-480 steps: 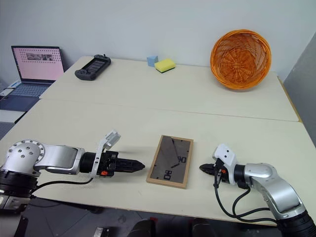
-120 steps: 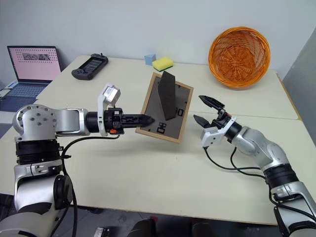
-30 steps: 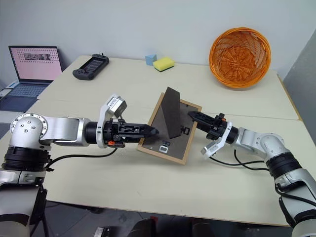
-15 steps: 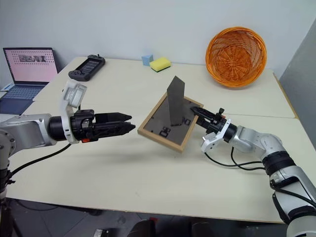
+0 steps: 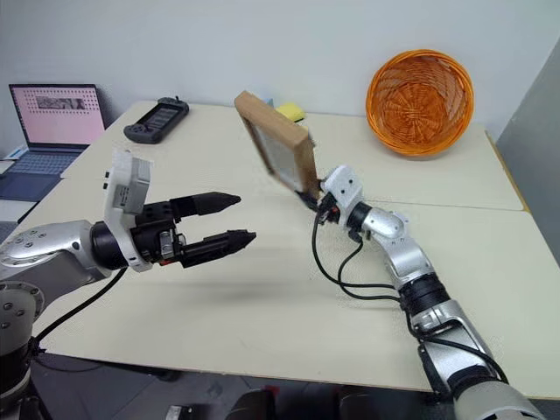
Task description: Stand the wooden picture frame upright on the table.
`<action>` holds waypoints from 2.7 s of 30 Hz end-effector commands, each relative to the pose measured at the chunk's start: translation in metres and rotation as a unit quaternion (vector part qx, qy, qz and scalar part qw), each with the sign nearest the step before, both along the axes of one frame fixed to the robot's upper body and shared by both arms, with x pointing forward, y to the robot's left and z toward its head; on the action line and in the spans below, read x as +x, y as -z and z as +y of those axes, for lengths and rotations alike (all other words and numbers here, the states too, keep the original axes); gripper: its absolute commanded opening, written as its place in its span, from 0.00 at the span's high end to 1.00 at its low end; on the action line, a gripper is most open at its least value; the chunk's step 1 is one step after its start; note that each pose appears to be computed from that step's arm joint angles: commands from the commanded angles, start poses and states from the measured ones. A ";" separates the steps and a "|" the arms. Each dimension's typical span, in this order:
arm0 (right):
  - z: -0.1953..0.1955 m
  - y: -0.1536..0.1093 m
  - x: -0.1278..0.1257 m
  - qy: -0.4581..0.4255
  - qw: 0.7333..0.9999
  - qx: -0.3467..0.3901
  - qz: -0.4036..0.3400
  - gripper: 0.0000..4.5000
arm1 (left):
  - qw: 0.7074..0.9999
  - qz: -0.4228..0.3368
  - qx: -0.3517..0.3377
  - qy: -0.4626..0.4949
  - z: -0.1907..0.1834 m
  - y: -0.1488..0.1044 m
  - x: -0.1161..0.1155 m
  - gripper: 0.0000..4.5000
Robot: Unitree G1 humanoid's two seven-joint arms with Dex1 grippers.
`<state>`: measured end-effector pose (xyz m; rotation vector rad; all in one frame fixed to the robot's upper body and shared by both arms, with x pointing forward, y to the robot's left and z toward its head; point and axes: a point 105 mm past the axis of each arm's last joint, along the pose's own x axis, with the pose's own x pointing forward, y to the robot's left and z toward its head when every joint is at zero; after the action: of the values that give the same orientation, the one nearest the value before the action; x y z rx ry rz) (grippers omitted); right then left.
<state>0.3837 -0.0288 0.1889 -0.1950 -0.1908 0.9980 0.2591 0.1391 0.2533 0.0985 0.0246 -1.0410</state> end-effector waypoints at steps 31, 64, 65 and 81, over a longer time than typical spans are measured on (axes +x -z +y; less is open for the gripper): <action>-0.035 0.087 -0.004 0.030 0.965 0.085 0.248 0.72 | 0.996 -0.019 0.050 -0.065 0.034 0.004 0.012 0.00; -0.017 0.099 -0.036 -0.057 0.954 0.055 0.290 0.64 | 0.996 -0.029 0.052 -0.061 0.033 -0.004 0.016 0.00; -0.018 0.099 -0.036 -0.054 0.953 0.060 0.293 0.56 | 0.996 -0.029 0.052 -0.060 0.033 -0.004 0.016 0.00; -0.018 0.096 -0.034 -0.050 0.955 0.054 0.287 0.00 | 0.998 -0.019 0.033 -0.056 0.030 -0.007 0.018 0.00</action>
<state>0.3482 -0.0459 0.0907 0.2144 0.2871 1.1076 0.2782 0.1702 0.2507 0.1795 0.0667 -0.9251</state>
